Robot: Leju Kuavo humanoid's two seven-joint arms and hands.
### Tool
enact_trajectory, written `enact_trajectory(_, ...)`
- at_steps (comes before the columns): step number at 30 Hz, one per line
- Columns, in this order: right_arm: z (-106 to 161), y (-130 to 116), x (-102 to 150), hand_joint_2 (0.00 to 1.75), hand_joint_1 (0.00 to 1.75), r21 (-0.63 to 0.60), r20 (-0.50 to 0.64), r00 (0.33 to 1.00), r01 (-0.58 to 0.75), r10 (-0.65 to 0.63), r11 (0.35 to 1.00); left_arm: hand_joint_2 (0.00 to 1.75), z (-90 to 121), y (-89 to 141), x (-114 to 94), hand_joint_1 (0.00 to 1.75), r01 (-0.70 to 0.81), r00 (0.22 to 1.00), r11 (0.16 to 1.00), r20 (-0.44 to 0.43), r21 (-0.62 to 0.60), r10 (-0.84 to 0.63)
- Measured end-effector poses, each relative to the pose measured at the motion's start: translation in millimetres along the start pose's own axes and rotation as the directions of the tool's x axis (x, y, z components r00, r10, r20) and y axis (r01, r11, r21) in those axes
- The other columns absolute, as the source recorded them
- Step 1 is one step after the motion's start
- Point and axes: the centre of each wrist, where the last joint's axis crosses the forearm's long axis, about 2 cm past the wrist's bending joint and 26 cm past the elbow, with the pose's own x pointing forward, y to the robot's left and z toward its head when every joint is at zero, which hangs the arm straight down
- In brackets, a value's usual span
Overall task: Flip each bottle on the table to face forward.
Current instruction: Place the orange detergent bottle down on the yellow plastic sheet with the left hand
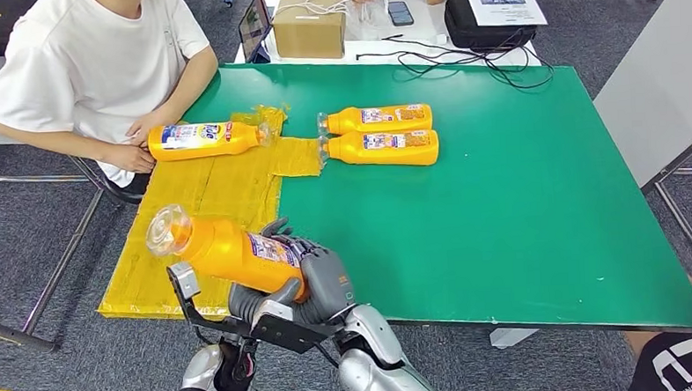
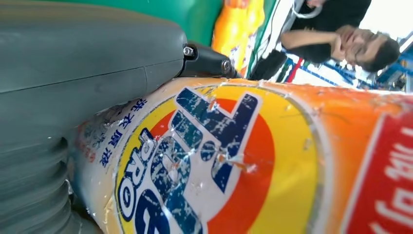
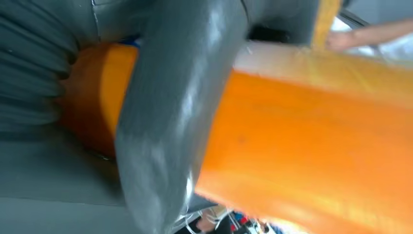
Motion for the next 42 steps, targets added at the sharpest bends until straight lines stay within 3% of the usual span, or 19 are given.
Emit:
enact_trajectory(3, 2.8, 4.9, -1.2, 0.00, 0.00, 0.015, -0.028, 0.999, -0.031, 0.031, 0.999, 1.75, 1.1, 3.7, 2.2, 1.75, 0.022, 1.000, 0.999, -0.011, 0.041, -0.021)
enact_trajectory(9, 10.8, 10.3, -5.4, 0.00, 0.00, -0.042, -0.079, 0.996, -0.044, 0.040, 0.998, 1.75, -9.1, 11.3, 10.7, 1.75, 0.216, 0.974, 0.974, -0.079, 0.066, -0.210)
enact_trajectory(18, 32.1, 17.4, -15.9, 0.00, 0.00, -0.112, -0.147, 0.989, -0.001, -0.016, 0.994, 1.75, -44.4, 22.8, 41.9, 1.75, 0.296, 0.955, 0.950, -0.022, 0.100, -0.295)
enact_trajectory(21, 35.7, 18.0, -17.9, 0.00, 0.00, -0.127, -0.153, 0.988, -0.015, -0.005, 0.992, 1.75, -52.5, 27.5, 51.0, 1.75, 0.389, 0.920, 0.912, 0.001, 0.130, -0.393)
enact_trajectory(23, 36.6, 17.4, -18.9, 0.00, 0.00, -0.136, -0.151, 0.989, -0.023, 0.002, 0.990, 1.75, -60.7, 34.9, 60.4, 1.75, 0.533, 0.842, 0.830, -0.004, 0.168, -0.540)
enact_trajectory(28, 36.3, 16.7, -17.6, 0.00, 0.00, -0.131, -0.140, 0.990, -0.016, -0.003, 0.991, 1.75, -79.5, 68.8, 87.0, 1.75, 0.872, 0.470, 0.447, -0.081, 0.200, -0.879)
enact_trajectory(34, 35.6, 16.0, -16.9, 0.00, 0.00, -0.131, -0.136, 0.991, -0.005, -0.013, 0.991, 1.75, -84.9, 91.8, 100.0, 1.75, 0.941, 0.314, 0.288, -0.142, 0.175, -0.939)
enact_trajectory(36, 35.4, 16.0, -16.7, 0.00, 0.00, -0.125, -0.130, 0.991, 0.006, -0.022, 0.992, 1.75, -86.8, 98.3, 104.9, 1.75, 0.982, 0.160, 0.138, -0.178, 0.132, -0.971)
enact_trajectory(39, 34.2, 15.1, -15.9, 0.00, 0.00, -0.113, -0.122, 0.992, 0.026, -0.040, 0.993, 1.75, -91.5, 112.3, 113.9, 1.75, 0.990, -0.142, -0.142, -0.203, -0.017, -0.969)
enact_trajectory(42, 33.0, 13.9, -15.0, 0.00, 0.00, -0.110, -0.118, 0.992, 0.038, -0.051, 0.993, 1.75, -92.6, 127.4, 122.1, 1.75, 0.956, -0.287, -0.265, -0.213, -0.124, -0.934)
